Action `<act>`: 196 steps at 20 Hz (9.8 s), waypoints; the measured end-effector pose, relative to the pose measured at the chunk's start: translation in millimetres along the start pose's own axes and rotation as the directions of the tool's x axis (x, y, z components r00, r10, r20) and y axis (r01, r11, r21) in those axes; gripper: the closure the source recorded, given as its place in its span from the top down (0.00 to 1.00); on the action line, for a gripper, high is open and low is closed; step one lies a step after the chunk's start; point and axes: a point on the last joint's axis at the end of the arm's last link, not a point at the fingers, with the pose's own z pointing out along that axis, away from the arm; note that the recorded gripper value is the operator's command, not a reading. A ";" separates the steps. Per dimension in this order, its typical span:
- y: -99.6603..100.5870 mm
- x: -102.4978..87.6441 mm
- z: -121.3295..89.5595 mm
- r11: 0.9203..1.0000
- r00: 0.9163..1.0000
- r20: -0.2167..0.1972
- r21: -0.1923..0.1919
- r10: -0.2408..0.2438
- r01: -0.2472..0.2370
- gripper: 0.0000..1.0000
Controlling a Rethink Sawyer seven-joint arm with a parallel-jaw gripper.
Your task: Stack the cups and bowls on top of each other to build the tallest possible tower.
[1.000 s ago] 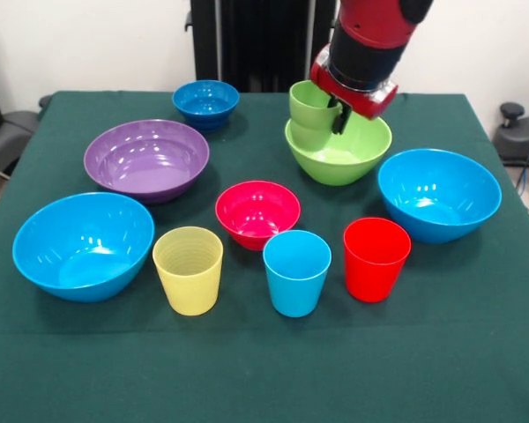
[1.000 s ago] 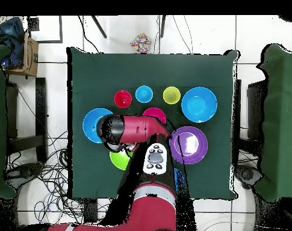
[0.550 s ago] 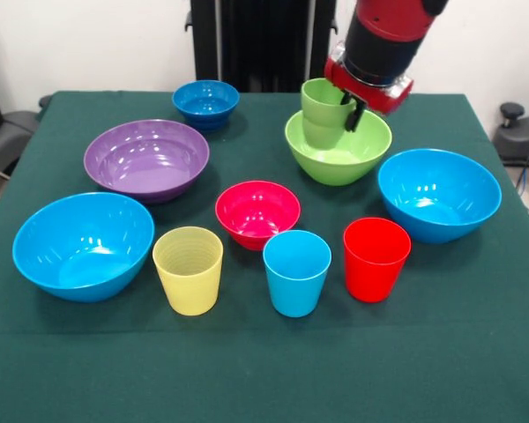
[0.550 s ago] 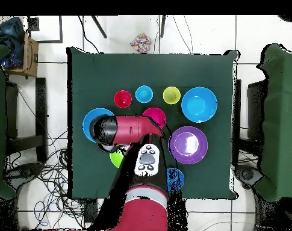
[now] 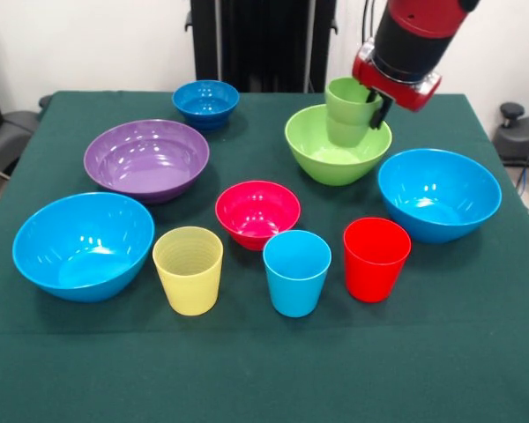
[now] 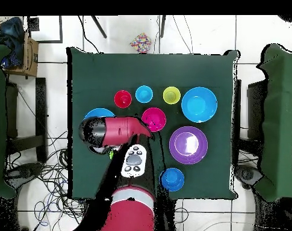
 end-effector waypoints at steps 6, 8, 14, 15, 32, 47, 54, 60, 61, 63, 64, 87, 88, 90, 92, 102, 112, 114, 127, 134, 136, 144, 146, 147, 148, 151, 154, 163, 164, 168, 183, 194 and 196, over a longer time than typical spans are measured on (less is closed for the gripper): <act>7.7 7.4 -1.3 1.000 1.000 0.000 -0.003 -0.008 0.008 0.00; 7.4 7.2 -1.0 1.000 1.000 -0.001 -0.003 -0.007 0.007 0.00; 5.1 7.1 4.7 1.000 1.000 -0.007 0.007 -0.005 0.005 0.00; 4.5 7.6 7.9 1.000 1.000 -0.011 0.011 -0.005 0.005 0.00; 0.2 2.9 10.2 1.000 1.000 -0.018 0.011 0.007 -0.007 0.00; -13.0 0.4 7.0 0.999 0.999 -0.037 0.004 0.032 -0.032 0.00; -32.2 6.1 13.6 0.998 0.994 -0.088 0.006 0.059 -0.058 0.00; -42.4 16.2 24.8 0.998 0.990 -0.126 0.009 0.067 -0.066 0.00; -42.9 17.4 25.7 0.998 0.989 -0.129 0.010 0.067 -0.066 0.00; -43.6 21.1 28.0 0.998 0.989 -0.133 0.010 0.065 -0.064 0.00; -43.6 21.7 28.7 0.998 0.989 -0.132 0.009 0.064 -0.064 0.00; -31.9 29.4 32.6 0.999 0.999 0.022 -0.009 0.031 -0.030 0.00; -32.4 29.5 32.7 1.000 0.999 0.024 -0.007 0.031 -0.031 0.00; -33.6 29.7 32.7 1.000 0.999 0.027 -0.003 0.031 -0.031 0.00; -34.6 28.9 32.6 0.999 0.999 0.029 -0.001 0.033 -0.033 0.00; -44.4 25.1 51.7 0.999 0.998 0.043 0.027 0.042 -0.044 0.00; -38.6 29.3 74.8 1.000 0.995 0.094 0.020 0.018 -0.020 0.00; -38.3 29.1 75.1 1.000 0.995 0.096 0.018 0.018 -0.020 0.00; -38.2 27.5 74.7 1.000 0.995 0.102 0.015 0.019 -0.021 0.00; -35.9 24.5 72.9 1.000 0.994 0.108 0.011 0.019 -0.020 0.00; -35.3 23.6 72.4 1.000 0.994 0.110 0.009 0.019 -0.020 0.00; -33.6 21.5 71.0 1.000 0.993 0.115 0.006 0.019 -0.019 0.00; -32.8 20.3 70.4 1.000 0.993 0.117 0.004 0.019 -0.020 0.00; -32.3 19.6 69.9 1.000 0.993 0.118 0.003 0.019 -0.019 0.00; -31.7 18.9 69.5 1.000 0.993 0.120 0.002 0.019 -0.019 0.00; -28.6 16.4 67.4 1.000 0.992 0.128 -0.003 0.017 -0.017 0.00; -23.4 16.7 66.8 1.000 0.991 0.135 -0.004 0.008 -0.008 0.00; -12.2 23.5 75.3 1.000 0.990 0.138 0.006 -0.018 0.018 0.00; -12.1 23.6 75.4 1.000 0.990 0.137 0.006 -0.019 0.018 0.00; -11.8 23.5 75.4 1.000 0.990 0.138 0.006 -0.020 0.019 0.00; -12.0 23.2 75.3 1.000 0.990 0.138 0.006 -0.019 0.018 0.00; -12.2 23.0 75.6 1.000 0.990 0.138 0.006 -0.018 0.018 1.00; -12.7 22.4 75.7 1.000 0.990 0.137 0.006 -0.017 0.016 1.00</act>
